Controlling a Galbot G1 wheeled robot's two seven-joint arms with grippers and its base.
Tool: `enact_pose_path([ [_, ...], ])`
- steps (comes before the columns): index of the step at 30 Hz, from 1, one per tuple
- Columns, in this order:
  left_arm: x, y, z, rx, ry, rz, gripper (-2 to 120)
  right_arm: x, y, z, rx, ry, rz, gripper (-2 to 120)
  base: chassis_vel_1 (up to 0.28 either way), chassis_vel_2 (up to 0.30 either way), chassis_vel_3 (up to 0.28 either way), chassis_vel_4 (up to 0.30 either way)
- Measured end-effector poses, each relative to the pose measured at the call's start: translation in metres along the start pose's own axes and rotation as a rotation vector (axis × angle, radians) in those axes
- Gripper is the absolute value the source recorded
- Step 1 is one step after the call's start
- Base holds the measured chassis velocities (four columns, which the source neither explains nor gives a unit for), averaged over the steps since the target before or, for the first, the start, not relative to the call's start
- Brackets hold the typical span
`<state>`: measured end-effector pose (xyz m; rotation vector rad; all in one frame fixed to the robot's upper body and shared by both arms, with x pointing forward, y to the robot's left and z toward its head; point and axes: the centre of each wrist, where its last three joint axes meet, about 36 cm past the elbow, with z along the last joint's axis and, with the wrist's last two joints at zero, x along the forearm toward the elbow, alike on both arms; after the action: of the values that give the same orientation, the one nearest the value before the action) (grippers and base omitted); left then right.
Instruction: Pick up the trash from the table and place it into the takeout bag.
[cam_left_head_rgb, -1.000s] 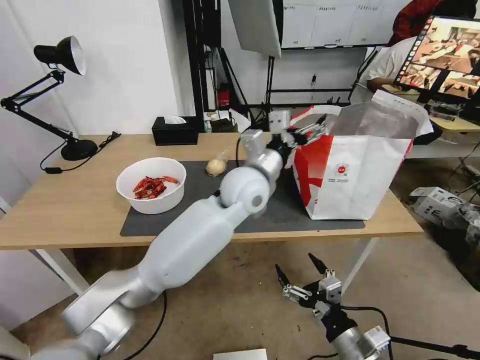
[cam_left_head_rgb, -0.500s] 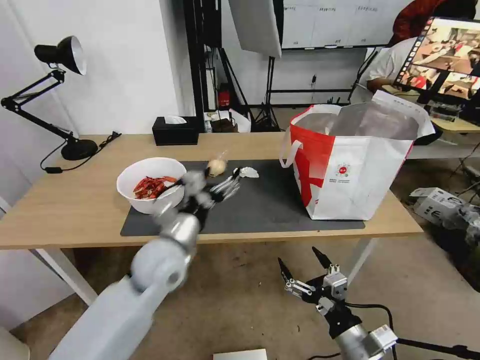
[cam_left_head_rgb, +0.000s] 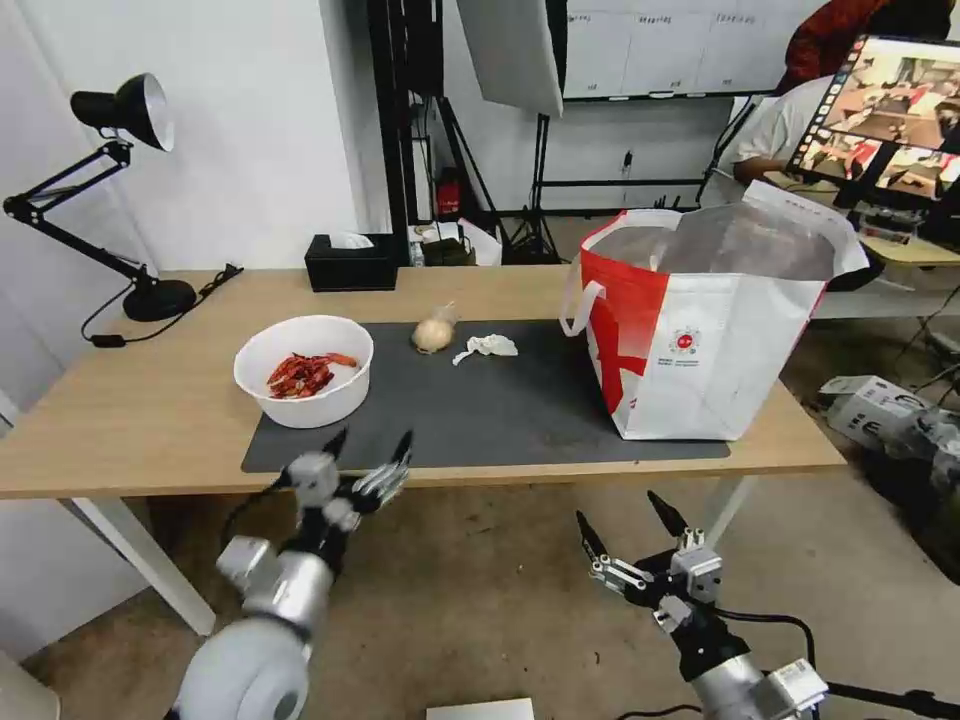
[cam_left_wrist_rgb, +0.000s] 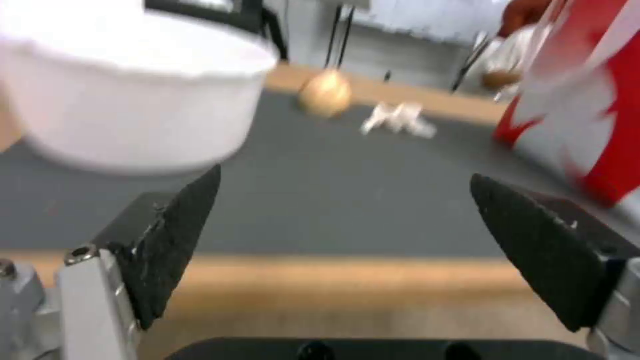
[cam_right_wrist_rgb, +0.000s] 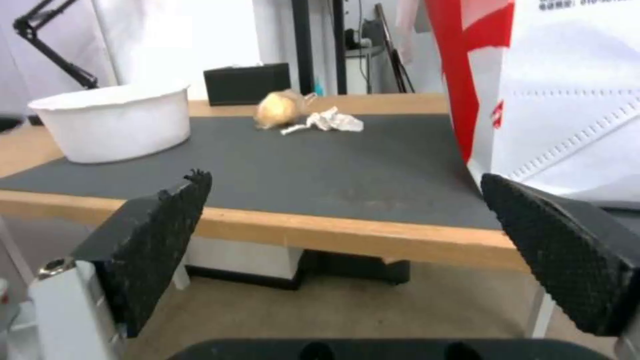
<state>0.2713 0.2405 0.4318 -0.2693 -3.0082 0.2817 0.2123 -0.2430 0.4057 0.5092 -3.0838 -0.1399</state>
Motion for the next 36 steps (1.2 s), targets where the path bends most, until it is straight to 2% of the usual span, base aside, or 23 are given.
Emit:
enact_pose_path([
  [5,0.011,0.010,0.019,-0.008,0.046,-0.037,100,0.004,-0.005,0.016,-0.008,0.045,0.004,100,0.000,0.000,0.000,0.000],
  [12,0.015,0.006,0.033,0.006,0.072,-0.048,100,0.005,-0.005,0.022,-0.020,0.059,0.002,100,0.000,0.000,0.000,0.000],
  [36,0.021,0.002,0.038,0.024,0.066,-0.048,100,0.002,0.001,0.023,-0.029,0.061,-0.019,100,0.000,0.000,0.000,0.000],
])
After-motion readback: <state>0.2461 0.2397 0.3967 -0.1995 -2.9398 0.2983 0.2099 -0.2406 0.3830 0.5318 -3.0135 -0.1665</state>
